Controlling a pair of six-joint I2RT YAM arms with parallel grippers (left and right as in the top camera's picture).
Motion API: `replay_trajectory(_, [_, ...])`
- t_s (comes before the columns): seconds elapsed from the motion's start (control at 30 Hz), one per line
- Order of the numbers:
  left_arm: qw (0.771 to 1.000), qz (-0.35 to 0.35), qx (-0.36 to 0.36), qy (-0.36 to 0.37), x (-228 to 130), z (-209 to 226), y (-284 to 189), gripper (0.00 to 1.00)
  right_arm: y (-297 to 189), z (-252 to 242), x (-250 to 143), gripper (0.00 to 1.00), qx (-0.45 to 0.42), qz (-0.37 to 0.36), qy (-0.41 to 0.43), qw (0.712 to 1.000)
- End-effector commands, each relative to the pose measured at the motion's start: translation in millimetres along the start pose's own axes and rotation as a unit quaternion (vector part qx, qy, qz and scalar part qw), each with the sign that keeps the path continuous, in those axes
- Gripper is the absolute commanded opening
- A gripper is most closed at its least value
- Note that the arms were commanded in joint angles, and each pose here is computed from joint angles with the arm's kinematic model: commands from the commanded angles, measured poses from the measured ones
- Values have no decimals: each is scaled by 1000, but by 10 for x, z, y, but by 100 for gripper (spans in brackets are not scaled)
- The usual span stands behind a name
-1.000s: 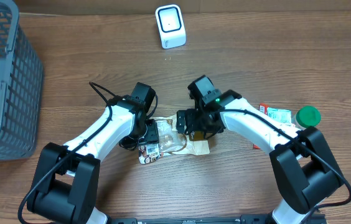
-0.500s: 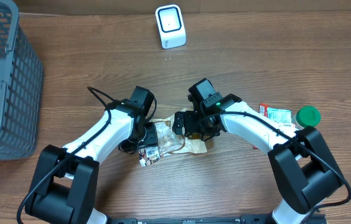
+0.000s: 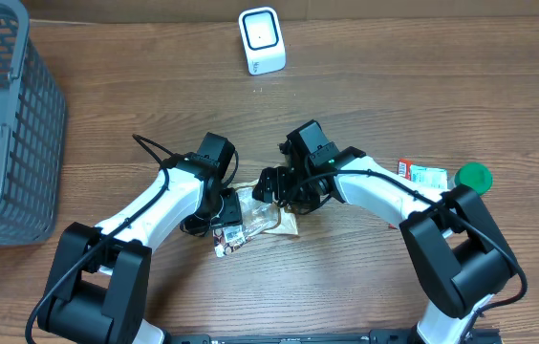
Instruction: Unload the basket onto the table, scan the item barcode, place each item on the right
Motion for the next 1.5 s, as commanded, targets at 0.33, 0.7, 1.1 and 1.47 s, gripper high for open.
replay_trajectory(0.33, [999,22,45,-10,-124,188,165,62,183,24,-293,63,30,71,0,997])
replay_trajectory(0.7, [999,22,45,-6,-121,190,165,74,182,57,-283,38,39,70,-6,997])
replay_trajectory(1.1, [998,-33,31,-34,300,231,-101,77,182,55,-284,31,39,70,-10,997])
replay_trajectory(1.47, [992,-96,-11,-84,789,541,-494,77,182,56,-281,16,39,70,-10,997])
Point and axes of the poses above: each gripper's point midway between its finger pads, its own y axis out along the fingers, its own z axis along the line the jaws close on, x = y × z, the point moved 2 cm from there along -y, back along the fingers, and after that the axes turned 14 degrees about y, right-handed, at the moved point
